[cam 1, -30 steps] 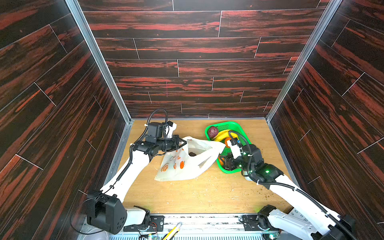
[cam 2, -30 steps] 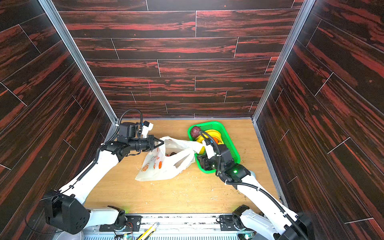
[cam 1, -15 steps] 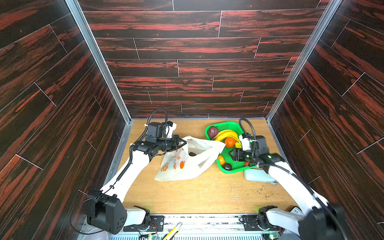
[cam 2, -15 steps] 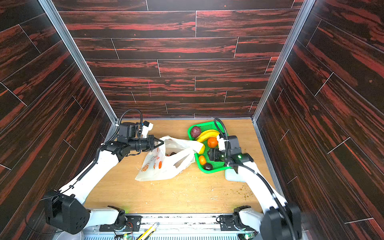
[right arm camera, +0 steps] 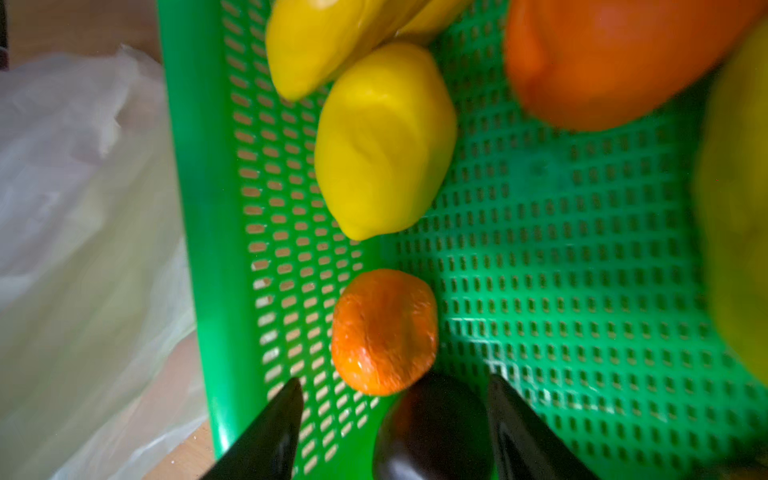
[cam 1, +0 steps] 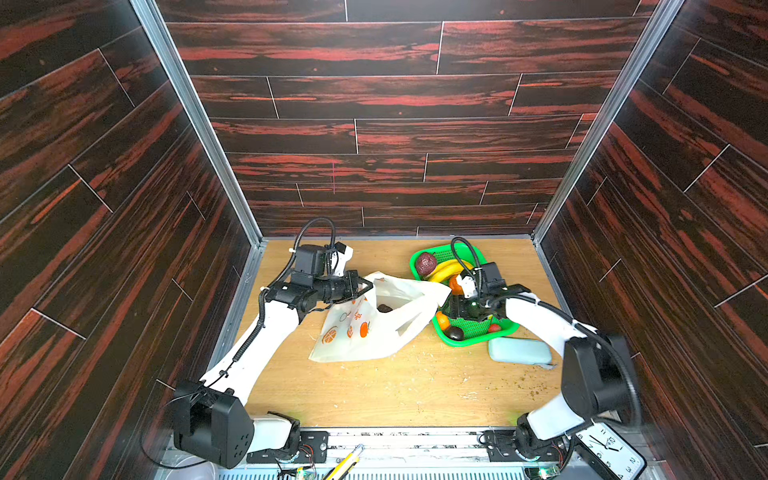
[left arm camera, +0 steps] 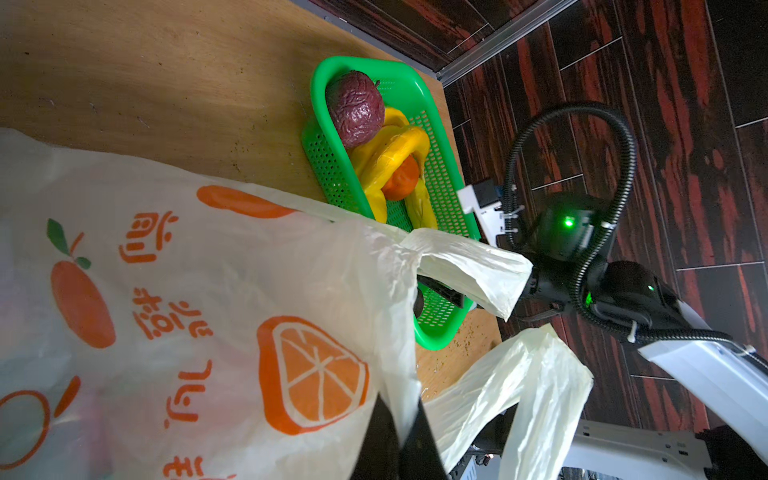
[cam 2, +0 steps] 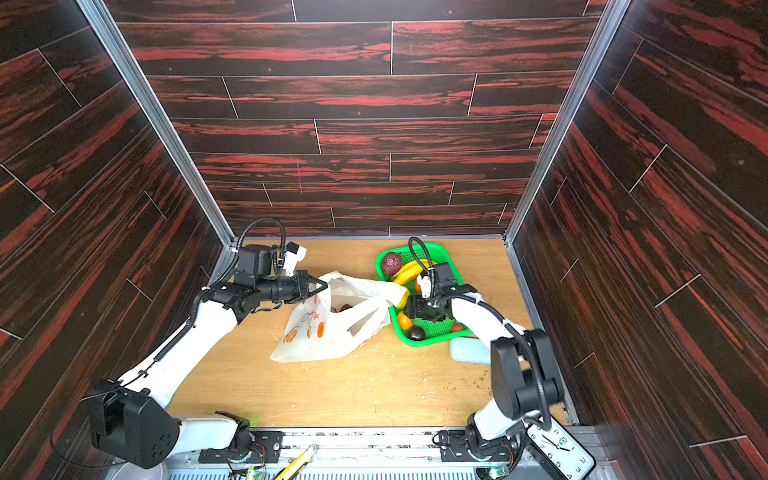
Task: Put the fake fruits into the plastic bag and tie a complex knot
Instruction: 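Withdraw the right gripper from the bag back over the basket, then lower the right gripper into the basket and grasp the orange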
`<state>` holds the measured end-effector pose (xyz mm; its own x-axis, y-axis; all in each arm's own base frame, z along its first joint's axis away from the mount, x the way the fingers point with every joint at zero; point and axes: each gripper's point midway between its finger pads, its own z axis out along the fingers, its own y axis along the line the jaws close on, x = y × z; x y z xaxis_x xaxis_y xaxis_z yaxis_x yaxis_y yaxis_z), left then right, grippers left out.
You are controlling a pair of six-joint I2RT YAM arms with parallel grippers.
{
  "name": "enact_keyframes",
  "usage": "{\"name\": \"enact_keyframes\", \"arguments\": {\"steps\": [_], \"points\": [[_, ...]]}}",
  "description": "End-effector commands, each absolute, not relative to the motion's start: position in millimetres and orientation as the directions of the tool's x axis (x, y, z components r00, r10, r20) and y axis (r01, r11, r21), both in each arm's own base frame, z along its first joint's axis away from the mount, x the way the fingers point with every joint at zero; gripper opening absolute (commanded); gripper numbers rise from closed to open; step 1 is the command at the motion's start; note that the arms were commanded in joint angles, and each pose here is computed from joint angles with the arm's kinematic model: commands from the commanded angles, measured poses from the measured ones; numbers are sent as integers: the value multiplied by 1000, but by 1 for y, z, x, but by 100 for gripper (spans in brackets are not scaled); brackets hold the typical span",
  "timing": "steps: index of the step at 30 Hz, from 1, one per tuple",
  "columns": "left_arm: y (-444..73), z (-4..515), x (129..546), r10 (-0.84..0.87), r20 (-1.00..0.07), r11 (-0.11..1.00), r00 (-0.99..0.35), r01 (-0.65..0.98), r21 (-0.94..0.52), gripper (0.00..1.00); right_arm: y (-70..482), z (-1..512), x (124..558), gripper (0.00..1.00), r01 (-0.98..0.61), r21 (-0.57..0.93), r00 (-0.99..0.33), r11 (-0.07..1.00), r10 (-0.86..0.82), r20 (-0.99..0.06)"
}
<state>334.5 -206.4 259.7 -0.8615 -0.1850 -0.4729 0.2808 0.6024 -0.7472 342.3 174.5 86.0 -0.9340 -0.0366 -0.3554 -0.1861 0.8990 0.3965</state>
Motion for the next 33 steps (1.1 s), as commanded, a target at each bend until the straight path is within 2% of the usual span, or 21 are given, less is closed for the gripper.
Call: {"name": "enact_keyframes", "arguments": {"steps": [1, 8, 16, 24, 33], "points": [[-202, 267, 331, -180, -495, 611, -850, 298, -733, 0, 186, 76, 344, 68, -186, 414, -947, 891, -51, -316], [-201, 268, 330, -177, -502, 615, -847, 303, -728, 0, 191, 57, 342, 64, -173, 396, -961, 902, -67, -268], [-201, 266, 329, -173, -502, 616, -848, 304, -726, 0, 168, 29, 335, 64, -138, 255, -977, 957, -89, -196], [-201, 267, 329, -171, -503, 617, -847, 306, -725, 0, 160, 19, 350, 64, -141, 179, -974, 974, -105, -199], [-201, 268, 330, -166, -504, 621, -847, 308, -721, 0, 125, 29, 370, 65, -113, 4, -967, 994, -109, -228]]}}
